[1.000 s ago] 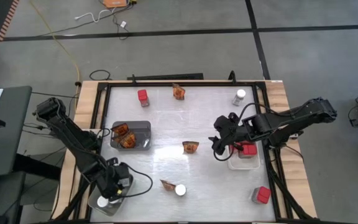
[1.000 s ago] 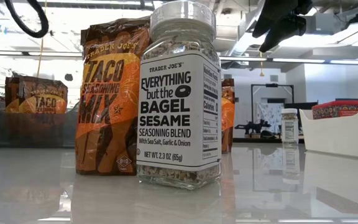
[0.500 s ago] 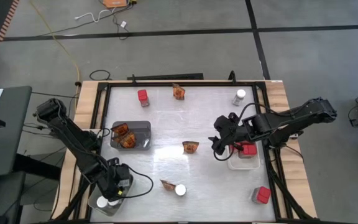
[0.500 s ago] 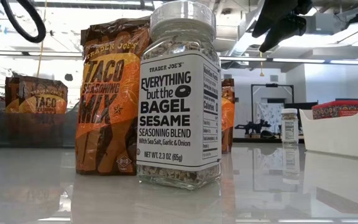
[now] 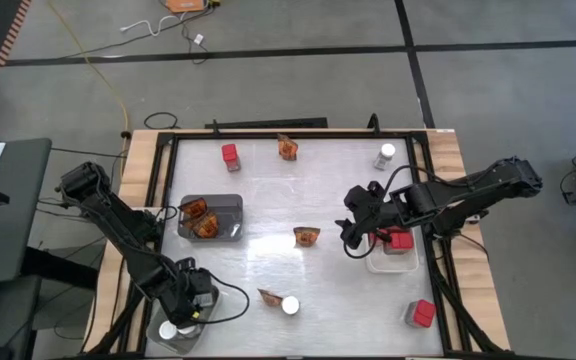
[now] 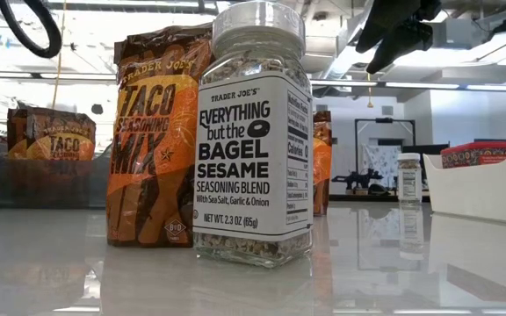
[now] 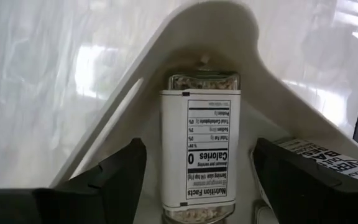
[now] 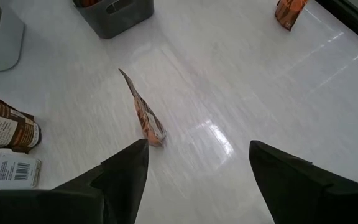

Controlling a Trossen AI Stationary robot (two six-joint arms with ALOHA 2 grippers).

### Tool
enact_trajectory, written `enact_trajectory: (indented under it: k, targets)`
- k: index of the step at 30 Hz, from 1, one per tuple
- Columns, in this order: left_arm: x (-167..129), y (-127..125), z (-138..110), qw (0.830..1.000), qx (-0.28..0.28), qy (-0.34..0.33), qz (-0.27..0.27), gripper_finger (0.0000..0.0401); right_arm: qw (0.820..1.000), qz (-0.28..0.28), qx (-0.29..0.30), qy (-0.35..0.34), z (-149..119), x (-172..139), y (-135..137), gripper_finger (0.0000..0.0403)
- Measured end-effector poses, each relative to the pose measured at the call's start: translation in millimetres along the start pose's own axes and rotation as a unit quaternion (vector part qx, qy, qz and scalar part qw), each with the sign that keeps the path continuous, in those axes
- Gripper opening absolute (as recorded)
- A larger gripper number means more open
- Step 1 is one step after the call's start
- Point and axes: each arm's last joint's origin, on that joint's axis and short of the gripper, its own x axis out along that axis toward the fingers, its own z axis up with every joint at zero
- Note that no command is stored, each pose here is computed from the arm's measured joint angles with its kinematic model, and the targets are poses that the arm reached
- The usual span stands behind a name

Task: Sort spices by type
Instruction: Adjust the white spice bottle inside the gray bin

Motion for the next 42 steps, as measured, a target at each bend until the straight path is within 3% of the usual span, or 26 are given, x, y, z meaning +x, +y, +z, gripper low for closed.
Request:
enact_trajectory:
  k: [3, 9, 19, 27, 34, 42]
  targets:
    - [0, 3, -1, 1.000, -0.018, 0.006, 0.012, 0.0285, 1.000, 0.000, 0.000, 0.000, 0, 0, 0, 0.0306]
    - [0, 16, -2, 0.986, -0.147, 0.022, 0.076, 0.0285, 1.000, 0.000, 0.000, 0.000, 0, 0, 0, 0.0306]
    - [2, 23, 8, 0.964, -0.252, 0.021, 0.083, 0.0285, 1.000, 0.000, 0.000, 0.000, 0, 0, 0, 0.0306]
    - [3, 31, 15, 0.931, -0.350, 0.018, 0.098, 0.0285, 1.000, 0.000, -0.001, 0.000, 0, 0, 0, 0.0306]
    - [-1, 37, 22, 0.917, -0.386, 0.011, 0.095, 0.0285, 1.000, 0.001, -0.003, 0.001, 0, 0, 0, 0.0306]
    - [-38, 33, 34, 0.936, -0.348, -0.045, 0.036, 0.0284, 1.000, 0.004, -0.006, 0.000, -1, -1, 1, 0.0306]
